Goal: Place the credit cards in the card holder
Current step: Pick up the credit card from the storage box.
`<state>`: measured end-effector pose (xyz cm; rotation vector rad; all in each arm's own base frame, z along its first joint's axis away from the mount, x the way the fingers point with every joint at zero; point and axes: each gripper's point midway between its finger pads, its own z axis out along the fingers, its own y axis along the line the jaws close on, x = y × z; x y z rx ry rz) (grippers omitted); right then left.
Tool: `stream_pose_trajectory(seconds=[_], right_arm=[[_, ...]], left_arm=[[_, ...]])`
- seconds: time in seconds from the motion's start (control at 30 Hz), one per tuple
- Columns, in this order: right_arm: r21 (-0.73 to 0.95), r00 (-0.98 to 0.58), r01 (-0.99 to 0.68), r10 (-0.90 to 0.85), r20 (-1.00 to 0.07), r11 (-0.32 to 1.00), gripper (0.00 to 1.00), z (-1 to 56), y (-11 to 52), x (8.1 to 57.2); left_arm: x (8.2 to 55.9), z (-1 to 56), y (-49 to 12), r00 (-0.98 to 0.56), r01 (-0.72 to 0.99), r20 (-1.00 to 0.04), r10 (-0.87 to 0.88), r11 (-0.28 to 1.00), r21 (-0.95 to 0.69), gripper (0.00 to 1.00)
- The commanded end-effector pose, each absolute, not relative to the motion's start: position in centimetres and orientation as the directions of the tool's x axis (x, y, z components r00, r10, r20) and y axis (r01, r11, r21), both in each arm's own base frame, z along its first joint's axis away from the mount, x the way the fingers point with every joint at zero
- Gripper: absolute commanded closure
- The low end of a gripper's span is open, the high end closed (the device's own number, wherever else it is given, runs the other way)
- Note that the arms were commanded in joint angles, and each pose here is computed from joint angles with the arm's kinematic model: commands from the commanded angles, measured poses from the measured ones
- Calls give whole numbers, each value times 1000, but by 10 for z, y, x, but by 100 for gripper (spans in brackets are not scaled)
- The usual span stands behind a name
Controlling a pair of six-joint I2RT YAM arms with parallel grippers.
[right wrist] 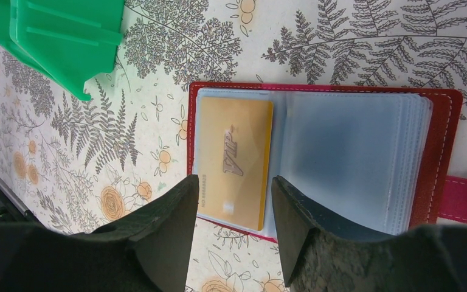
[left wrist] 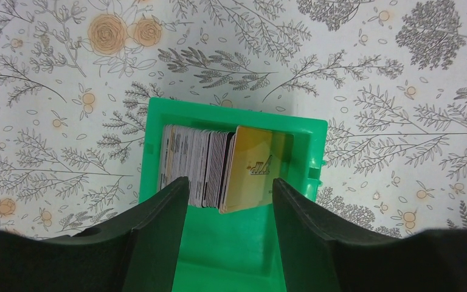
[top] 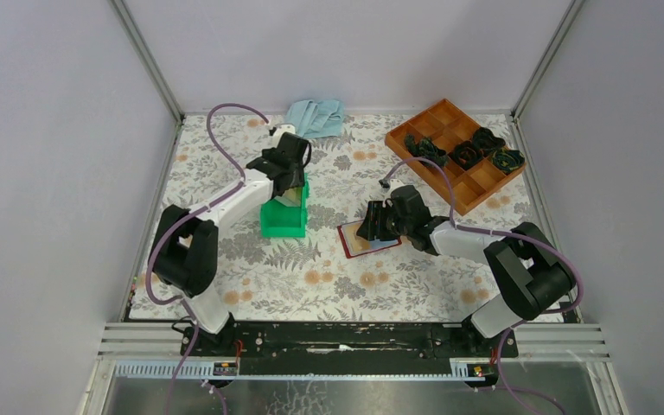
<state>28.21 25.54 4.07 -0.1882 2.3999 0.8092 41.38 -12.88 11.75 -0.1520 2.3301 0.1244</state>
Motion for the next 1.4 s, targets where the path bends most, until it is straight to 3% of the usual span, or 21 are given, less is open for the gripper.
stream_pose_trajectory(seconds=[0.0, 0.5, 1.03, 1.37], right_arm=[[511, -778, -358, 53, -626, 782, 45, 57, 267, 294], [512, -772, -359, 60, -633, 780, 45, 59, 263, 294], [515, -773, -349, 70, -631, 783, 45, 57, 257, 295], [521, -777, -342, 76, -625, 782, 45, 54, 254, 293]], left_arm=[[417, 109, -128, -711, -122, -702, -45, 991, 61, 40], [418, 90, -125, -739, -121, -673, -19, 987, 104, 43], [419, 86, -120, -741, -129, -671, -1, 982, 140, 56], [420, 96, -113, -725, -144, -689, 9, 976, 165, 59]])
